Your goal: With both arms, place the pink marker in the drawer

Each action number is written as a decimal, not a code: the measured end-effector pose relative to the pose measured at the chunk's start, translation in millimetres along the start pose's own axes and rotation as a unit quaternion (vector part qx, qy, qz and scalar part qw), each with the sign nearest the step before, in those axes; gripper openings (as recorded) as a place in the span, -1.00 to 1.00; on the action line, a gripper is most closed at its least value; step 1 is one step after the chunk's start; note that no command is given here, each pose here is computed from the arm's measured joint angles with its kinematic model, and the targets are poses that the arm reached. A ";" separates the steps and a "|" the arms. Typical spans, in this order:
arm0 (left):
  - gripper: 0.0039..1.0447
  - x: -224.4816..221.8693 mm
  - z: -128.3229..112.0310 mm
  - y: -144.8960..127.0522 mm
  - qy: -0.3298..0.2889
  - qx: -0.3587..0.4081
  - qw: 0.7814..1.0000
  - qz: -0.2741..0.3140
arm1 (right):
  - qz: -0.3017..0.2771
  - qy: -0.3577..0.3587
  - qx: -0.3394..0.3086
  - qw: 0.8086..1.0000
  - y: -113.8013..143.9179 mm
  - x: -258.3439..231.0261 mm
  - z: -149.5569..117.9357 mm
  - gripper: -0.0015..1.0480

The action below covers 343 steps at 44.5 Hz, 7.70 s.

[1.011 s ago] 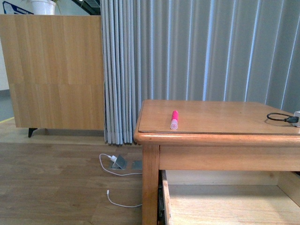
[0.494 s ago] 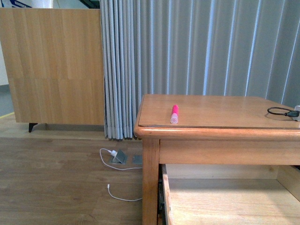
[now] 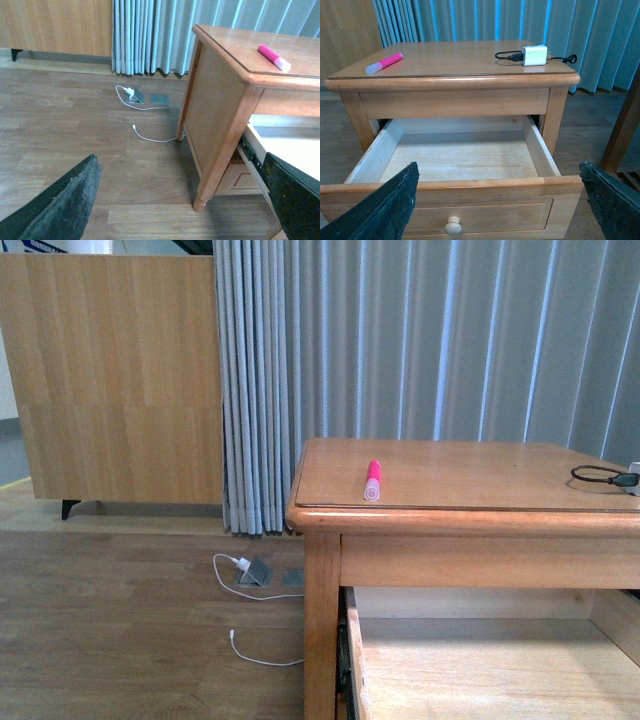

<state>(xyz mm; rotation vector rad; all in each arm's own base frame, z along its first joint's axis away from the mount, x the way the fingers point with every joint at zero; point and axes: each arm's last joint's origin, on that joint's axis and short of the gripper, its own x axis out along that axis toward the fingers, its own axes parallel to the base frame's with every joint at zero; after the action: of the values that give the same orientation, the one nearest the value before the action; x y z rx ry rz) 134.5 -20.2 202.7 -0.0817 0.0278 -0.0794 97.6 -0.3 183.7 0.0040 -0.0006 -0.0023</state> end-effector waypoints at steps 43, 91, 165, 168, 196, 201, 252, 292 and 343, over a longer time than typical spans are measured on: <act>0.89 257.4 59.2 -145.9 0.050 0.023 0.983 -0.176 | 0.000 0.000 0.000 1.000 0.0 0.0 0.0 0.84; 0.69 331.7 33.0 -196.1 0.171 0.077 0.973 -0.133 | 0.000 0.000 0.000 1.000 0.0 0.0 0.0 0.84; -0.73 248.5 -8.8 -162.7 0.156 0.118 0.876 -0.441 | 0.000 0.000 0.000 1.000 0.0 0.0 0.0 0.84; -0.73 258.0 -20.7 -168.3 0.166 0.118 0.874 -0.441 | 0.000 0.000 0.000 1.000 0.0 0.0 0.0 0.84; -0.73 276.4 -70.6 -195.3 0.192 0.093 0.859 -0.465 | 0.000 0.000 0.000 1.000 0.0 0.0 0.0 0.84; -0.68 275.7 -68.8 -197.7 0.183 0.083 0.856 -0.476 | 0.000 0.000 0.000 1.000 0.0 0.0 0.0 0.84; 0.89 148.1 34.3 -67.0 0.072 0.028 0.993 -0.085 | 0.000 0.000 0.000 1.000 0.0 0.0 0.0 0.84; 0.85 -17.1 -23.3 16.8 0.066 -0.059 0.989 0.122 | 0.000 0.000 0.000 1.000 0.0 0.0 0.0 0.84; -0.21 -38.6 -31.0 19.4 -0.024 0.038 0.998 0.037 | -0.009 -0.016 -0.149 0.989 0.8 0.5 -1.4 0.84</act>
<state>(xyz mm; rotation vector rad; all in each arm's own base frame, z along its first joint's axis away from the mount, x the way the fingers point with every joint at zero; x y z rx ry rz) 96.6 -0.3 171.2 -0.0075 -0.0200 -0.0035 98.1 0.5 182.3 -0.2946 -0.0322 -0.0214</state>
